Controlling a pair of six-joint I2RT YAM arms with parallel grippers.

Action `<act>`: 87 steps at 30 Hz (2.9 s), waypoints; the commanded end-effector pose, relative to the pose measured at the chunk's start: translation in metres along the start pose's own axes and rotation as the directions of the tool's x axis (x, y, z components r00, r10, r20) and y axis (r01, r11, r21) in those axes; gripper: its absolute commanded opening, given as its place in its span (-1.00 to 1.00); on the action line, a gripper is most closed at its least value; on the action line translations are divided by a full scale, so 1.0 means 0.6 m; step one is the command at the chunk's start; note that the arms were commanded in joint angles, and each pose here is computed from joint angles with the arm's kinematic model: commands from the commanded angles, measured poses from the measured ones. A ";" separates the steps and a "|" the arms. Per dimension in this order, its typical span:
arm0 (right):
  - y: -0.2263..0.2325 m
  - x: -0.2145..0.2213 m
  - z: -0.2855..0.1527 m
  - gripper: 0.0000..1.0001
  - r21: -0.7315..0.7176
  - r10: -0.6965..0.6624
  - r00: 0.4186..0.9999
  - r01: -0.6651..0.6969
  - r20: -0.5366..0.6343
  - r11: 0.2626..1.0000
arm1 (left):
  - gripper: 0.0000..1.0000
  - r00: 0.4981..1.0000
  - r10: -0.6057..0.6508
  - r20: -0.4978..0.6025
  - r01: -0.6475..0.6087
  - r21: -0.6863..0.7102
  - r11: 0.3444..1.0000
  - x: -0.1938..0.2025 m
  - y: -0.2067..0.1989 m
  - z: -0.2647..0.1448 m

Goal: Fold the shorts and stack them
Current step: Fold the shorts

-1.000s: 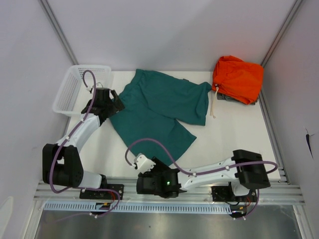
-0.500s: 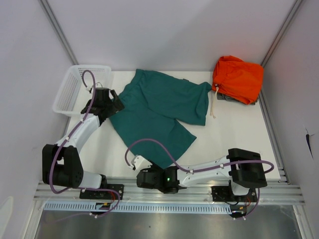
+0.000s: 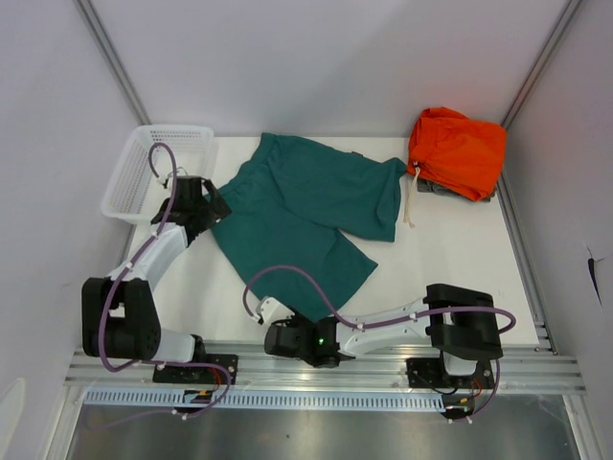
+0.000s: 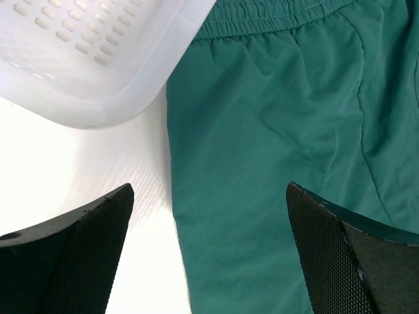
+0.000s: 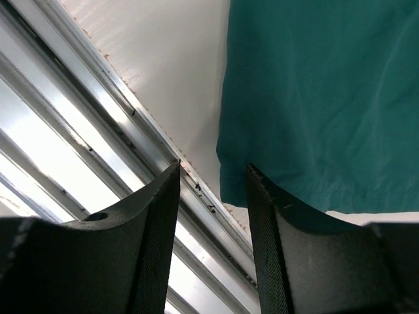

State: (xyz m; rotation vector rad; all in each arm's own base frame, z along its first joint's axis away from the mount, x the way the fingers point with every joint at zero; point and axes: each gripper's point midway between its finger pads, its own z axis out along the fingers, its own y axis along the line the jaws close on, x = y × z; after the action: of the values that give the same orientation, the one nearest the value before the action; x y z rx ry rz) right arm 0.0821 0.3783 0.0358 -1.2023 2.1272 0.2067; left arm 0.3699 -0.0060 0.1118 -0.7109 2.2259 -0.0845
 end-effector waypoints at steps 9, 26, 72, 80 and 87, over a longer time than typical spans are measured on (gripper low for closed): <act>-0.013 0.009 0.016 -0.42 -0.007 0.034 0.999 -0.034 0.008 0.999 | 0.99 0.997 -0.074 0.005 0.074 -0.023 0.997 -0.017 0.005 0.028; -0.023 0.061 -0.064 -1.00 -0.027 0.048 0.999 -0.048 0.008 0.998 | 0.95 0.992 -0.106 -0.063 0.101 -0.077 0.992 0.027 0.021 0.097; -0.050 0.141 -0.156 -1.00 -0.021 0.120 0.992 -0.121 -0.046 0.992 | 0.45 0.960 -0.268 -0.083 0.261 -0.086 0.962 0.121 0.068 0.056; -0.052 0.141 -0.157 -1.00 -0.022 0.120 0.992 -0.121 -0.044 0.992 | 0.23 0.930 -0.364 -0.049 0.362 -0.040 0.931 0.103 0.072 0.066; -0.053 0.142 -0.157 -1.00 -0.025 0.127 0.991 -0.128 -0.045 0.991 | -0.04 0.906 -0.422 -0.036 0.421 -0.025 0.907 0.094 0.076 0.076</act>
State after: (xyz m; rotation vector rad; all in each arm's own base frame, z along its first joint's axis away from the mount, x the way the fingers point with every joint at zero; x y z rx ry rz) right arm 0.0311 0.2554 0.0544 -1.1274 2.2559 0.2389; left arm 0.3432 0.0065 0.0278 -1.1566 2.1359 -0.2451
